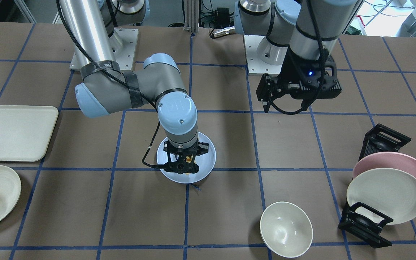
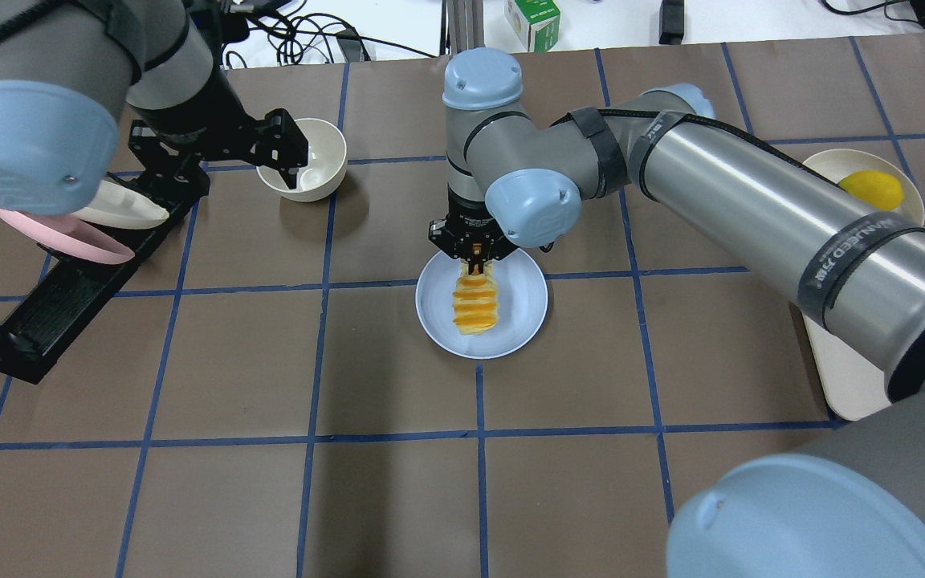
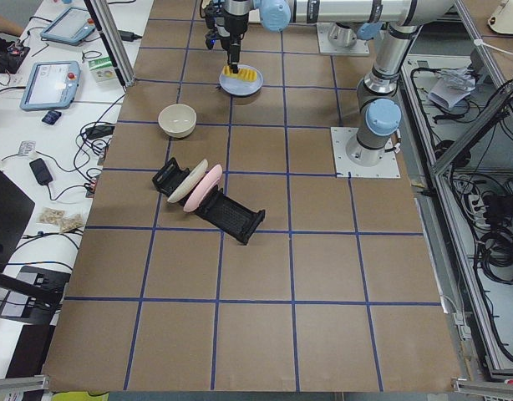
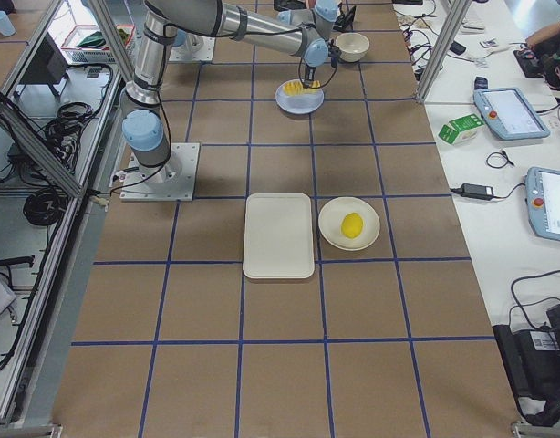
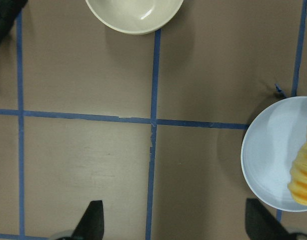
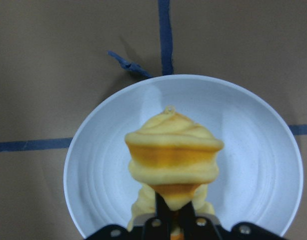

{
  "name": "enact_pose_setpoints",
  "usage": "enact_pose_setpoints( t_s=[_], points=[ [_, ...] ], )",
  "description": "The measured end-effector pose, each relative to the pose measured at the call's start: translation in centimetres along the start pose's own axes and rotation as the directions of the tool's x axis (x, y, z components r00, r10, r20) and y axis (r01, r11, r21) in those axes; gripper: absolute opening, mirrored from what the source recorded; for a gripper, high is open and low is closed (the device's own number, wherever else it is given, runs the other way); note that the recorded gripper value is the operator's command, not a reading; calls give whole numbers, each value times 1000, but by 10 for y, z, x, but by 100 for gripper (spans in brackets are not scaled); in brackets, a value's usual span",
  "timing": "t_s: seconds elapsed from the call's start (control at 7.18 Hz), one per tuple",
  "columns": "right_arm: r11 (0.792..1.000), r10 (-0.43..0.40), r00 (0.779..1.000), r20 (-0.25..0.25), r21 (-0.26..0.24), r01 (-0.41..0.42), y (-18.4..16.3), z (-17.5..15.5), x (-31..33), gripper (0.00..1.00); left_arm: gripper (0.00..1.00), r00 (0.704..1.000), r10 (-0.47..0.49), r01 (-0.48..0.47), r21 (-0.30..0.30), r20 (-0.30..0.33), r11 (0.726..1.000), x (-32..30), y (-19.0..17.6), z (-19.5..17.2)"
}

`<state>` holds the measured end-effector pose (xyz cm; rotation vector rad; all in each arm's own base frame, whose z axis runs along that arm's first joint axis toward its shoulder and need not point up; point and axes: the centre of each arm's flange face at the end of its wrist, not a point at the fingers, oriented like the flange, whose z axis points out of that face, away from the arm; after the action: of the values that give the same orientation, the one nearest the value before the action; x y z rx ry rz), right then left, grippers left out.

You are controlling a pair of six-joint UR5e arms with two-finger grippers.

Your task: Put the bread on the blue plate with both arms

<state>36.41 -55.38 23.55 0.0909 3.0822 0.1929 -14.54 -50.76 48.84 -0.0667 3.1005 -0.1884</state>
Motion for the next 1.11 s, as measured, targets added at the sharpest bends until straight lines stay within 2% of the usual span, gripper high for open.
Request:
enact_pose_setpoints(
  t_s=[0.14,0.28,0.56,0.84,0.97,1.11],
  points=[
    [1000,3,1000,2,6,-3,3,7,-1,75,100,1000,-13,13,11,1,1000,-12,-2,-8],
    [1000,6,1000,2,7,-6,4,11,-1,100,100,999,-37,37,6,-16,999,-23,-5,-7],
    [1000,18,1000,2,7,-18,6,12,0,100,100,998,-40,39,-19,-50,999,-33,-6,1],
    [1000,23,1000,2,14,-23,6,8,1,100,100,996,76,-78,-39,-57,996,-33,-3,0],
    [999,22,1000,5,31,-23,4,-2,3,100,100,993,101,-104,-43,-57,994,-33,-3,1],
    [998,26,1000,13,56,-26,6,-28,11,100,100,992,114,-116,-47,-51,992,-33,-2,2]
  ],
)
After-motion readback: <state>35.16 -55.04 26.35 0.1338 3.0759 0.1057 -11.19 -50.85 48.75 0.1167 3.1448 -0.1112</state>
